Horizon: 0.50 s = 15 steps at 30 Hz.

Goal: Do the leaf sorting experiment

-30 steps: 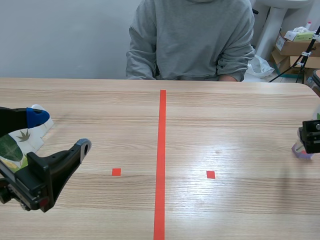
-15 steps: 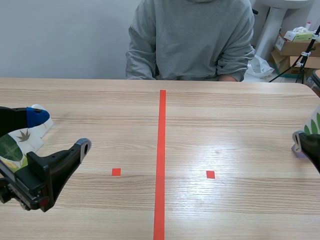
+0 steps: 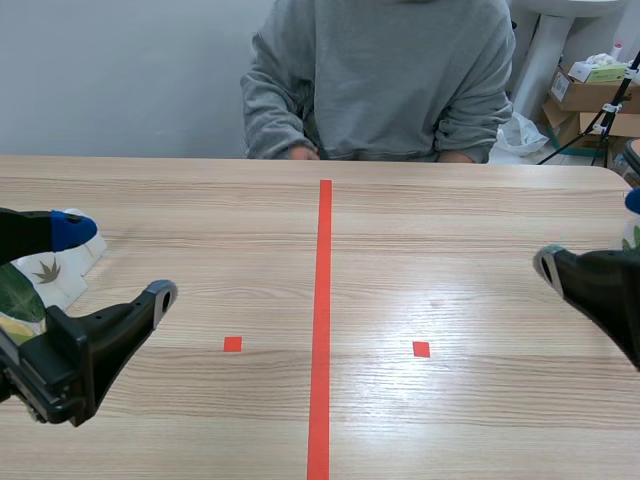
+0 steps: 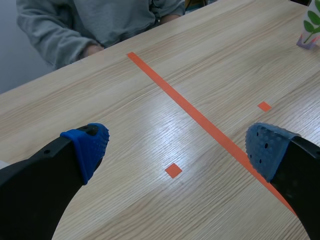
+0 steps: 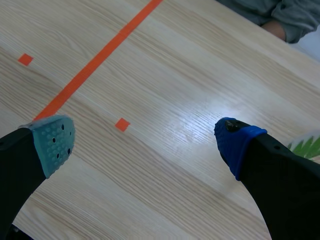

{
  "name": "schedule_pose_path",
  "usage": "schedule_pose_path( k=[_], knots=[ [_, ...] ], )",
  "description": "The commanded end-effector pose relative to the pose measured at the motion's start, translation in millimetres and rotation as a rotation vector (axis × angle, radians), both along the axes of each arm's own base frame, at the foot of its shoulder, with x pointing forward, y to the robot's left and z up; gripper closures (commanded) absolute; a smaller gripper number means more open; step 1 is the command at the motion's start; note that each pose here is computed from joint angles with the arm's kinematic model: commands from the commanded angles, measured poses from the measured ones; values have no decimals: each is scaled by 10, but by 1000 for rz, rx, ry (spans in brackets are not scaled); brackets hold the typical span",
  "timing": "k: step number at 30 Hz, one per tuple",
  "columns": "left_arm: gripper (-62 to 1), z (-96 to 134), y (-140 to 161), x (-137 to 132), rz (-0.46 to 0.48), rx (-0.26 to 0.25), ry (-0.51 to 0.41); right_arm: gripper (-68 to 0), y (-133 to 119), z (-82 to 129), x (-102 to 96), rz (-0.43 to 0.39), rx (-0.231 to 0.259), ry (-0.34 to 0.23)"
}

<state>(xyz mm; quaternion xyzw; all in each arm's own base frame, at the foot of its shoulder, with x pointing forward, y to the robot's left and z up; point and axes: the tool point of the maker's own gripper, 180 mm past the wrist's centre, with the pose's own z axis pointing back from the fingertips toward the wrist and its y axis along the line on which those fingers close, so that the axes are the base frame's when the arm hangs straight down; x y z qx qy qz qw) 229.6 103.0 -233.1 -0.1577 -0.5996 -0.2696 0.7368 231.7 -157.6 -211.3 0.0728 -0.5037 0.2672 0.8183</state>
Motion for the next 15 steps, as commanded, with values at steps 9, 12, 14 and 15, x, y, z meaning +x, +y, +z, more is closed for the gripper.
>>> schedule_pose_path(
  k=[9,12,14,15],
  knots=[
    [-585,176,-29,9,-14,-92,-19,-569,241,-111,-82,97,33,38],
    [-585,194,-34,0,-18,-136,6,-569,270,-130,-94,105,38,45],
    [-585,203,-35,0,-15,-159,20,-569,266,-138,-97,106,32,48],
    [-585,213,-37,0,-16,-171,22,-569,264,-143,-99,106,30,51]
  ],
)
